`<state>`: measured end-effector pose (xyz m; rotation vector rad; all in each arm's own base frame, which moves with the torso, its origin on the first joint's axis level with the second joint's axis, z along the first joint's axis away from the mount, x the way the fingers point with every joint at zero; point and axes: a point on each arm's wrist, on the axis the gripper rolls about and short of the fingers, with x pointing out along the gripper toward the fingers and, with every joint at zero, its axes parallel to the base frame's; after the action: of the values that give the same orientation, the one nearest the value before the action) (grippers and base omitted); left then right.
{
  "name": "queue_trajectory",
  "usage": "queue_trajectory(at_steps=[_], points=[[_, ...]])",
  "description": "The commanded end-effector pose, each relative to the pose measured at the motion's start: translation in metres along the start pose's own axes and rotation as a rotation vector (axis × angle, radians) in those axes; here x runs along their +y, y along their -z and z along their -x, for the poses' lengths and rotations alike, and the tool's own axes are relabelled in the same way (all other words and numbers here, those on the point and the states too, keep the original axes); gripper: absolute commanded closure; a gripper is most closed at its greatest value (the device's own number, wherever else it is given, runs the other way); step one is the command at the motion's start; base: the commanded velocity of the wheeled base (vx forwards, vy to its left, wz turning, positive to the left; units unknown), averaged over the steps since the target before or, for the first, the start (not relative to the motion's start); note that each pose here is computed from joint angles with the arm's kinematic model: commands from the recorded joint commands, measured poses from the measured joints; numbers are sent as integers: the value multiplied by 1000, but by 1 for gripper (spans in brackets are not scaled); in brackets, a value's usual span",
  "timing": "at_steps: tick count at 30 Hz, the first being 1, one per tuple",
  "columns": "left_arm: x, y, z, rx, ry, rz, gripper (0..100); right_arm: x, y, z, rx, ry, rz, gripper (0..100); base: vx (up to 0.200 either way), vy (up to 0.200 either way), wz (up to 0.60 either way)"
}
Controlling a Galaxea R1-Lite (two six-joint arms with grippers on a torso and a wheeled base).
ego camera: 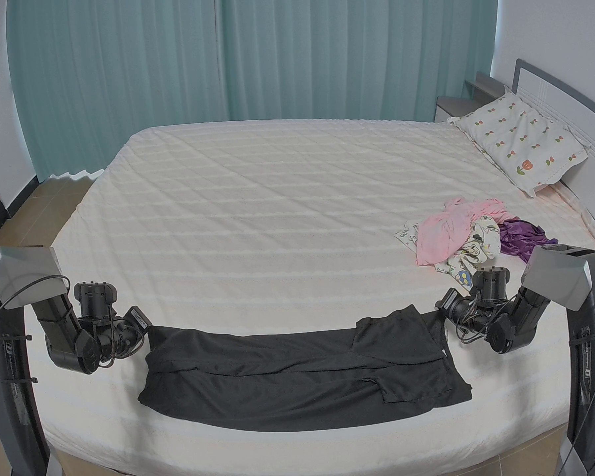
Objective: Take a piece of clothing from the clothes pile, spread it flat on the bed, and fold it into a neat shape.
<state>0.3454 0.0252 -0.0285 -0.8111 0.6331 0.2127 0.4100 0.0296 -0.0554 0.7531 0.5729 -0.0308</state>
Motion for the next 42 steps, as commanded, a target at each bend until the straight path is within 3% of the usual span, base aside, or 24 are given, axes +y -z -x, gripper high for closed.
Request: queue_trajectory(at_steps=[1, 4, 5, 6, 15, 18, 21, 24, 30, 42], points=[[1, 0, 0, -1, -2, 1, 100, -2, 2, -1, 5, 5, -2, 100, 0, 0, 0], [0, 0, 0, 0, -1, 1, 100, -1, 1, -1, 3, 0, -3, 100, 0, 0, 0], [0, 0, 0, -1, 0, 0, 100, -1, 1, -1, 3, 0, -6, 0, 0, 0, 0], [0, 0, 0, 0, 1, 0, 0, -1, 1, -1, 3, 0, -6, 0, 0, 0, 0], [1, -8, 4, -24, 5, 19, 0, 6, -14, 34, -47, -25, -47, 0, 0, 0, 0], [-7, -27, 28, -65, 45, 34, 0, 10, -13, 55, -34, -16, -47, 0, 0, 0, 0], [-14, -30, 44, -43, 102, 37, 0, 12, -9, 72, -15, -4, -49, 0, 0, 0, 0], [-14, -22, 49, -6, 110, 33, 0, 13, 4, 85, 17, 22, -66, 0, 0, 0, 0], [1, 9, 62, 95, 47, 43, 0, 20, 20, 103, 57, 38, -187, 0, -167, 0, 0], [13, 22, 69, 120, 17, 51, 0, 12, 28, 109, 92, 66, -204, 0, -167, 0, 0]])
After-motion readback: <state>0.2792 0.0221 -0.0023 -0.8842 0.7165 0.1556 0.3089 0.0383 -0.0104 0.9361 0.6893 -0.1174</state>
